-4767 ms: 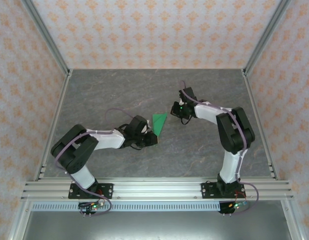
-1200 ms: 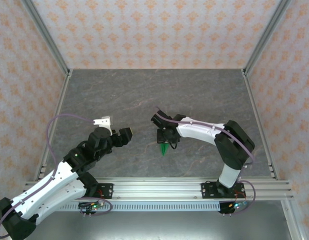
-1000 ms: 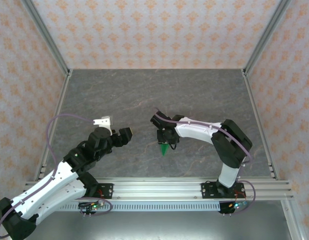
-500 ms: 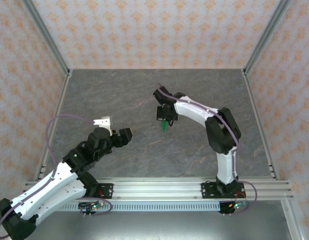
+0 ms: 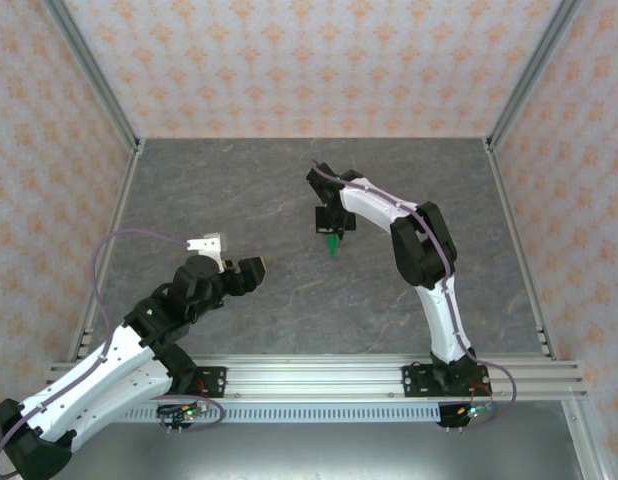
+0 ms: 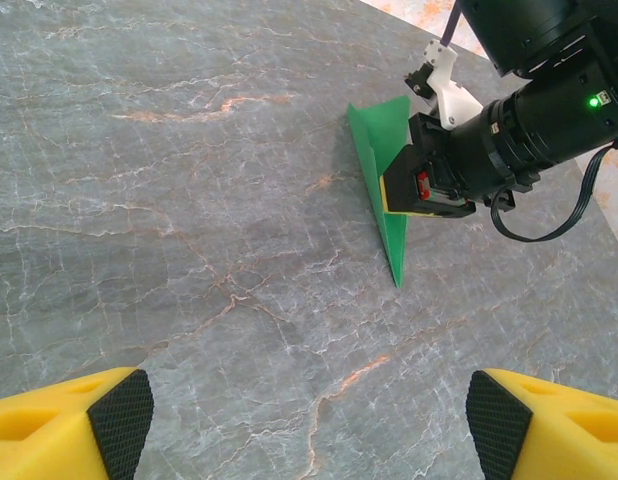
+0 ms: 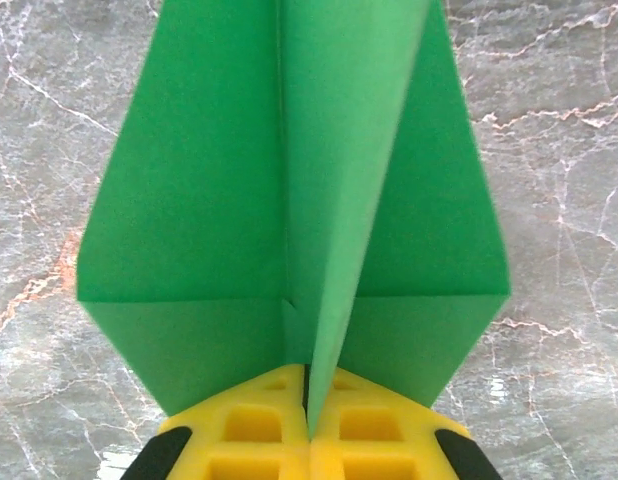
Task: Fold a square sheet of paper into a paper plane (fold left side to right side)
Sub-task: Place the paper plane at the center of the table, then reset both arms
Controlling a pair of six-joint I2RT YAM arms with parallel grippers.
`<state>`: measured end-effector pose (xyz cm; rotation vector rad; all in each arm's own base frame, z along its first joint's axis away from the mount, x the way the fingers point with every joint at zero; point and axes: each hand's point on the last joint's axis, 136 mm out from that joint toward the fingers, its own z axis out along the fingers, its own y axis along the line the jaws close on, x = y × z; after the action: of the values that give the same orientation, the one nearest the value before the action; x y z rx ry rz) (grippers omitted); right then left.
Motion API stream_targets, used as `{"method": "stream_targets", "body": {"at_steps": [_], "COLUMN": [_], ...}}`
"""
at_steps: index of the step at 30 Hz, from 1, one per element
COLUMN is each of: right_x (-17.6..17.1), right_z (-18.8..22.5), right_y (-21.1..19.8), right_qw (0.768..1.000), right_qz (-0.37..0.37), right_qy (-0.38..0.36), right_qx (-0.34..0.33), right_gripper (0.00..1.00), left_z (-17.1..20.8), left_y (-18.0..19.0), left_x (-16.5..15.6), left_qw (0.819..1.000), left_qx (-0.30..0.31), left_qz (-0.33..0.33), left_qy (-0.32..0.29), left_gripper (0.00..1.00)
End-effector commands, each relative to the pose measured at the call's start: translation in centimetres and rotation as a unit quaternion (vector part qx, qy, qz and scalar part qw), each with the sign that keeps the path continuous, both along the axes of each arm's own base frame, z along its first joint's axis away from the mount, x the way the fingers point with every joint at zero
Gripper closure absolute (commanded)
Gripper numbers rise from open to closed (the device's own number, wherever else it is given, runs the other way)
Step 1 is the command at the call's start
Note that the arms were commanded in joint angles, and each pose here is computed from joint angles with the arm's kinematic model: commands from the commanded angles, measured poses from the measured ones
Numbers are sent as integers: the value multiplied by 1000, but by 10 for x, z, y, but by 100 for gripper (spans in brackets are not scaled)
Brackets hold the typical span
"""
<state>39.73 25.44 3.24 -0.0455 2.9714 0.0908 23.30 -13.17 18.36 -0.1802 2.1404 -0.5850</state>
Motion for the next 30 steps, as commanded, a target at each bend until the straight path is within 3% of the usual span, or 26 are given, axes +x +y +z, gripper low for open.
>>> {"method": "stream_targets", "body": {"at_steps": [1,13,19,23,28,30], "right_x": [-10,-28,-49,-55,-65,-72], "right_z": [-2,93,145,169,176,170], "right_y": [-4,-30,-77,-126,-209,-242], "right_qw": [1000,998,989,974,942,923], "right_qz": [12,18,7,-27,-121,-165], "right_qy": [24,-57,-140,-221,-304,-335], "right_qx": [-15,-6,-41,-52,-77,-93], "right_gripper": [92,60,39,23,1,0], "left_z": [6,23,31,43,44,35], "left_y": [4,35,80,118,156,174], "left_x": [-1,15,31,37,46,49], "left_qw": [1000,990,978,957,926,906], "left_qx": [15,120,135,164,214,239], "left_qz": [1,62,154,234,308,346], "left_qy": [-7,-26,-26,-38,-43,-43], "left_gripper": [15,14,9,5,3,2]}}
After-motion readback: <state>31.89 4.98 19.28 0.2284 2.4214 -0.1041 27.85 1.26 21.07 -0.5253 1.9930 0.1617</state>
